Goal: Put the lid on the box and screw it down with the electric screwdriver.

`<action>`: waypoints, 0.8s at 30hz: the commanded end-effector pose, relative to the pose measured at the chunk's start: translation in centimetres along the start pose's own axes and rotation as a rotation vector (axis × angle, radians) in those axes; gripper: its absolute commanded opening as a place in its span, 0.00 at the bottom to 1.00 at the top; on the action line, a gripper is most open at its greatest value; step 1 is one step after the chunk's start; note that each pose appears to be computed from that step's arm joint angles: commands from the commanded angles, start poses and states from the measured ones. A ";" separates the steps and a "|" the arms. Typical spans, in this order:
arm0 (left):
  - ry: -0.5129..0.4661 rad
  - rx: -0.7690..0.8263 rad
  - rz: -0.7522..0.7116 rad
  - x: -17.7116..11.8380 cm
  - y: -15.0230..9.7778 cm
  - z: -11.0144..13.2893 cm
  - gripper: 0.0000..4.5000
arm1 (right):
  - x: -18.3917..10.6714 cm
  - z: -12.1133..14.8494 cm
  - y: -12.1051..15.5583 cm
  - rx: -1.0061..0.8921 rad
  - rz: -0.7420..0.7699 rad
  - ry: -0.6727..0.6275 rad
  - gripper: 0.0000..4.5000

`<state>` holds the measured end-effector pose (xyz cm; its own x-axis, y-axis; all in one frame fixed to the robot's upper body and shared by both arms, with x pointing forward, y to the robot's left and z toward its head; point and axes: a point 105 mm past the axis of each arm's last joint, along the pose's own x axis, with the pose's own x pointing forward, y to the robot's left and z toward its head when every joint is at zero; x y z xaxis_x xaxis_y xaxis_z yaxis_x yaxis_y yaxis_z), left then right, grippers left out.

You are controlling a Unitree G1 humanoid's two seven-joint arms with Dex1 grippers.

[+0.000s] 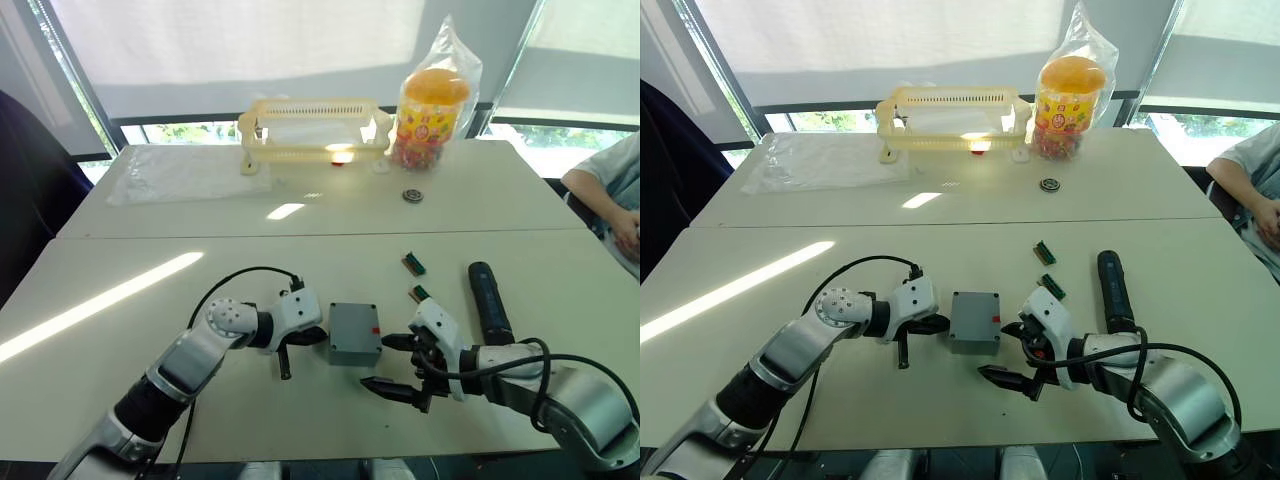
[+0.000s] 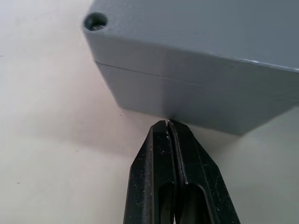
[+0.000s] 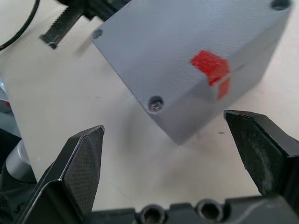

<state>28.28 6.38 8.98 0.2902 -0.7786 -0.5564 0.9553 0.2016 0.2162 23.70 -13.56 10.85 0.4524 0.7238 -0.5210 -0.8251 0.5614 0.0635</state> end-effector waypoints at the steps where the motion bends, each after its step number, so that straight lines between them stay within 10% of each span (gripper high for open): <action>1: -0.046 0.022 0.059 -2.5 1.2 1.8 0.00 | -3.6 2.9 -0.3 0.014 -0.013 -0.096 1.00; 7: -0.206 -0.080 0.078 -4.5 2.4 5.2 0.00 | -6.5 7.8 -4.8 0.038 -0.159 -0.343 1.00; 13: -0.287 -0.101 0.118 -4.7 3.6 7.4 0.00 | -2.6 6.5 -13.9 -0.052 -0.465 -0.284 1.00; 20: -0.290 -0.111 0.142 -4.1 3.4 7.5 0.00 | -0.3 6.2 -17.4 -0.051 -0.547 -0.320 1.00; 24: -0.278 -0.125 0.142 -4.2 3.1 7.0 0.00 | 0.6 6.7 -17.5 -0.031 -0.514 -0.386 0.70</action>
<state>30.13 6.19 16.89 0.4132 -0.8603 -0.2985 0.9107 0.3903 0.1356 40.30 -20.46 13.31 0.8710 0.4461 -0.2058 -0.4756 0.8707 -0.1255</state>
